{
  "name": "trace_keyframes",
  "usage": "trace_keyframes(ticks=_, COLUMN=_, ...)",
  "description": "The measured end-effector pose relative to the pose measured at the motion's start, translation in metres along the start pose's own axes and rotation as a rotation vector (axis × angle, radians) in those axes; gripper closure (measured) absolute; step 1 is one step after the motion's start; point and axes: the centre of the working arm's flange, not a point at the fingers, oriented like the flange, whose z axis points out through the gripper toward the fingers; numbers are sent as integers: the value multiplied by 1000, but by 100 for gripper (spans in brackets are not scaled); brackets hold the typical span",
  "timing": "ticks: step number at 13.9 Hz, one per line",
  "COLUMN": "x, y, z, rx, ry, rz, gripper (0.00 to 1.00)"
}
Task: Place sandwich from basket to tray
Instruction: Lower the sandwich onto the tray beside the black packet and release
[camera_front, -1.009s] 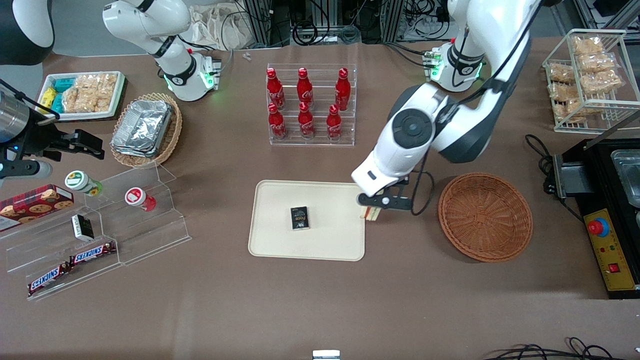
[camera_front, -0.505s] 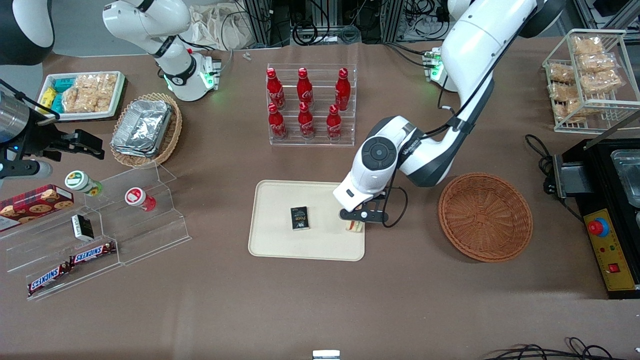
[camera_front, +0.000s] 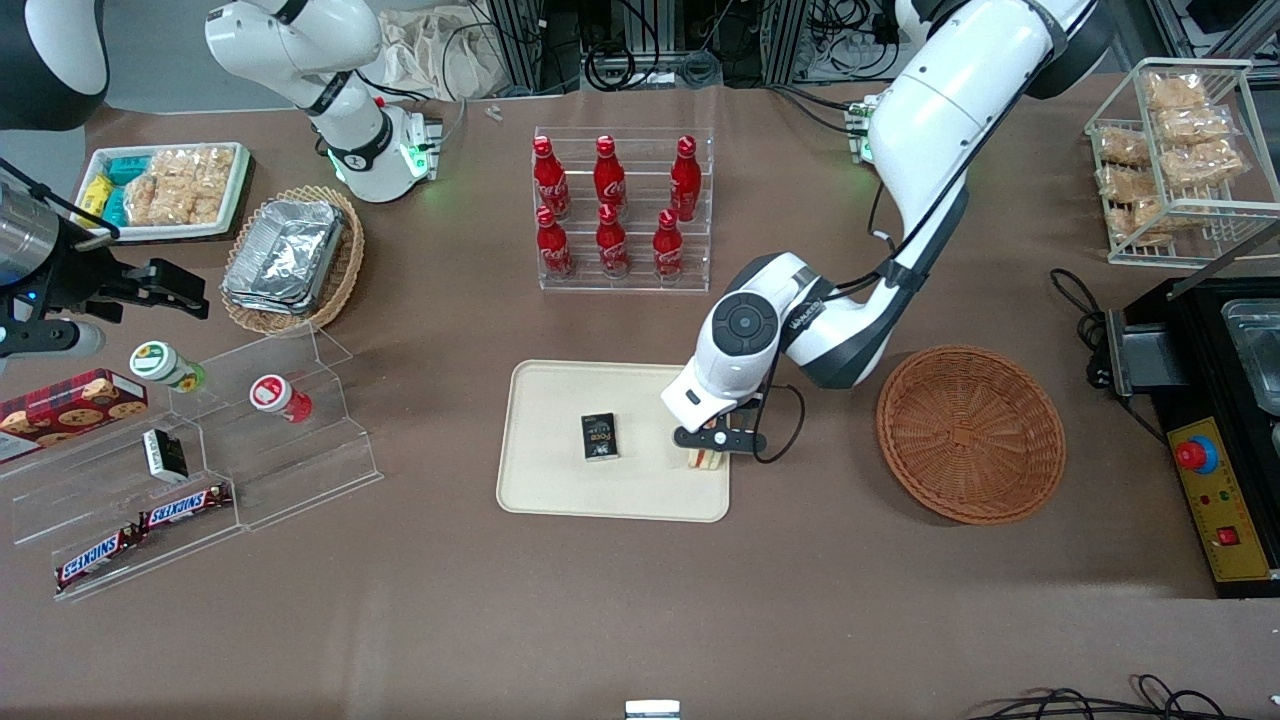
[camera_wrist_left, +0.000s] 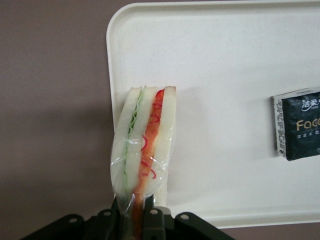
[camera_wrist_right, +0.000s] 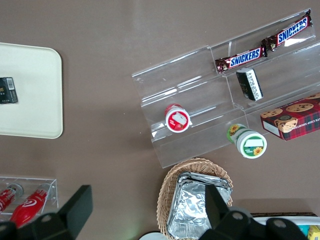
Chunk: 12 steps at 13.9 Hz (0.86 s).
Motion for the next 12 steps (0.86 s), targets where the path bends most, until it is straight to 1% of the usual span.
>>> trace_keyframes(ticks=1, x=0, y=0, z=0, rx=1, ry=1, rz=0, gripper=75)
trace_keyframes(ticks=5, x=2, y=0, z=-3, rx=3, ry=9, rz=-33, gripper=36)
trace_keyframes(ticks=6, x=3, y=0, z=-5, rx=6, ry=9, rz=-44, gripper=27)
trace_keyframes(ticks=8, x=8, y=-4, z=-24, rx=20, ry=12, rz=-63, gripper=4)
trace_keyframes(ticks=9, x=12, y=-9, z=-41, rx=33, ry=17, rz=-75, gripper=0)
trace_keyframes(ticks=11, x=17, y=-29, z=-89, rx=62, ry=28, rz=-108, gripper=0)
trace_keyframes(ticks=12, x=16, y=-43, z=-116, rx=76, ry=26, rz=-116, gripper=1)
